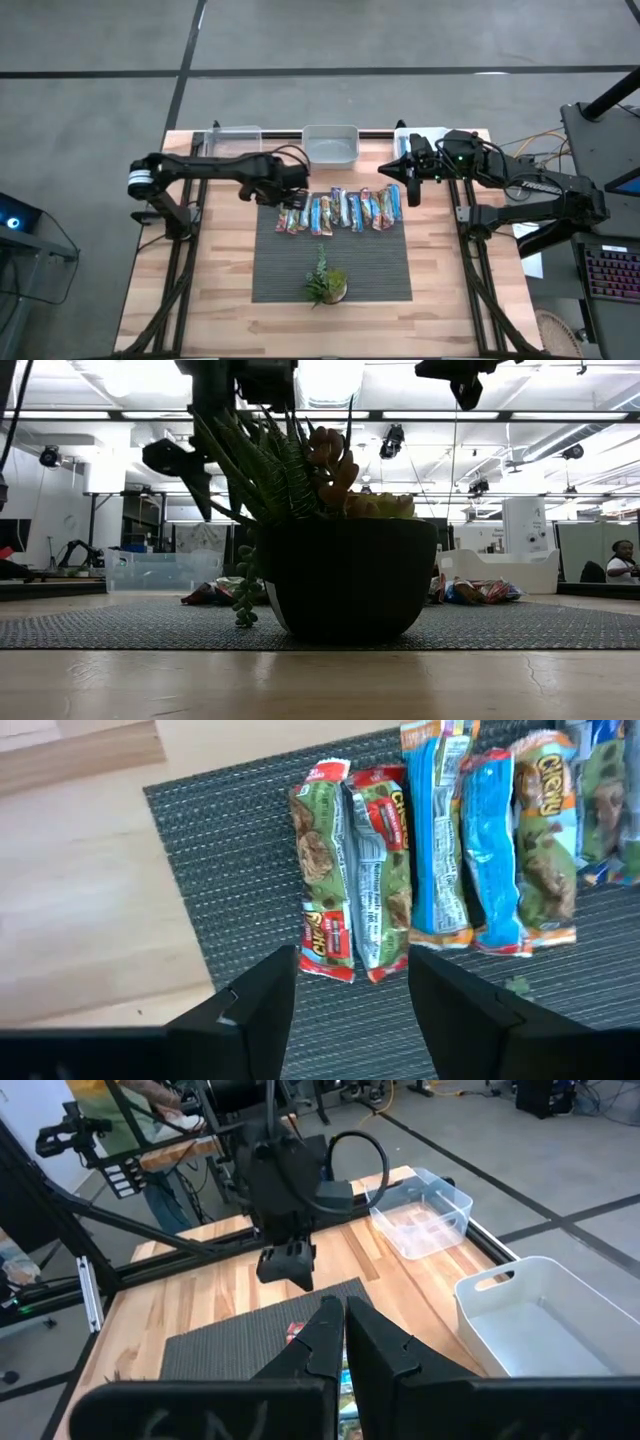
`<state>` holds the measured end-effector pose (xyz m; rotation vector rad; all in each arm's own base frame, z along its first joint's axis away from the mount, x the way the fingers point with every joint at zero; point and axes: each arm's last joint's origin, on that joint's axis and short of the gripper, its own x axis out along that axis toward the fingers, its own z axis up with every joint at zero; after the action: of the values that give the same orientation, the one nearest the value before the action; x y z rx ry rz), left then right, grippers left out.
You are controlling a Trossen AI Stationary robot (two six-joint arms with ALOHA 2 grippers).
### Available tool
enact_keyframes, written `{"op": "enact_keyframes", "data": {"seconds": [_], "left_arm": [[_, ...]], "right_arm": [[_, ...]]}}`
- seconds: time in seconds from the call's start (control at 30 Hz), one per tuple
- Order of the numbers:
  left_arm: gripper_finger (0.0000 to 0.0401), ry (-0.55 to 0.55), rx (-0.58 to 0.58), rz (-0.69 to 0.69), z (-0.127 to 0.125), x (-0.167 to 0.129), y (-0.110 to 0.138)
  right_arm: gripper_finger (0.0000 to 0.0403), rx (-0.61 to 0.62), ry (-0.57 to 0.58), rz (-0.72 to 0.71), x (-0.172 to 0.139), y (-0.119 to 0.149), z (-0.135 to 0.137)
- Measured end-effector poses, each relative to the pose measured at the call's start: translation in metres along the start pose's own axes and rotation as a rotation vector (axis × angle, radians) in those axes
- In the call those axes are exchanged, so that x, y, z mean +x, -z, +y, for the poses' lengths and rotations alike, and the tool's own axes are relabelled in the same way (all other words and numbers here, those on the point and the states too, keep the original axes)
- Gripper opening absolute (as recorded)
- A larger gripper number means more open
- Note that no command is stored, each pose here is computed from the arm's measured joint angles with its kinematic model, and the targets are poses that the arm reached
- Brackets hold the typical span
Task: Pick and place Granola Bars by type
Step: Put the red granola bar into the transparent bin
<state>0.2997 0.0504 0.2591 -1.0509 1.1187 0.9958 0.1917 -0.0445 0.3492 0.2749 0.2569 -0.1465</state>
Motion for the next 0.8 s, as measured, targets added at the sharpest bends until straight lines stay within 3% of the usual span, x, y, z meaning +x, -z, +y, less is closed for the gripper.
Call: {"op": "enact_keyframes", "data": {"seconds": [0.4, 0.8], "left_arm": [[0.0176, -0.017, 0.004, 0.000, -0.009, 0.019, -0.003], [0.0176, -0.112, -0.010, -0.031, -0.016, 0.048, -0.008]], "right_arm": [[0.0008, -0.019, 0.000, 0.001, 0.000, 0.000, 0.000], [0.0008, -0.019, 0.001, 0.004, 0.000, 0.000, 0.000]]}}
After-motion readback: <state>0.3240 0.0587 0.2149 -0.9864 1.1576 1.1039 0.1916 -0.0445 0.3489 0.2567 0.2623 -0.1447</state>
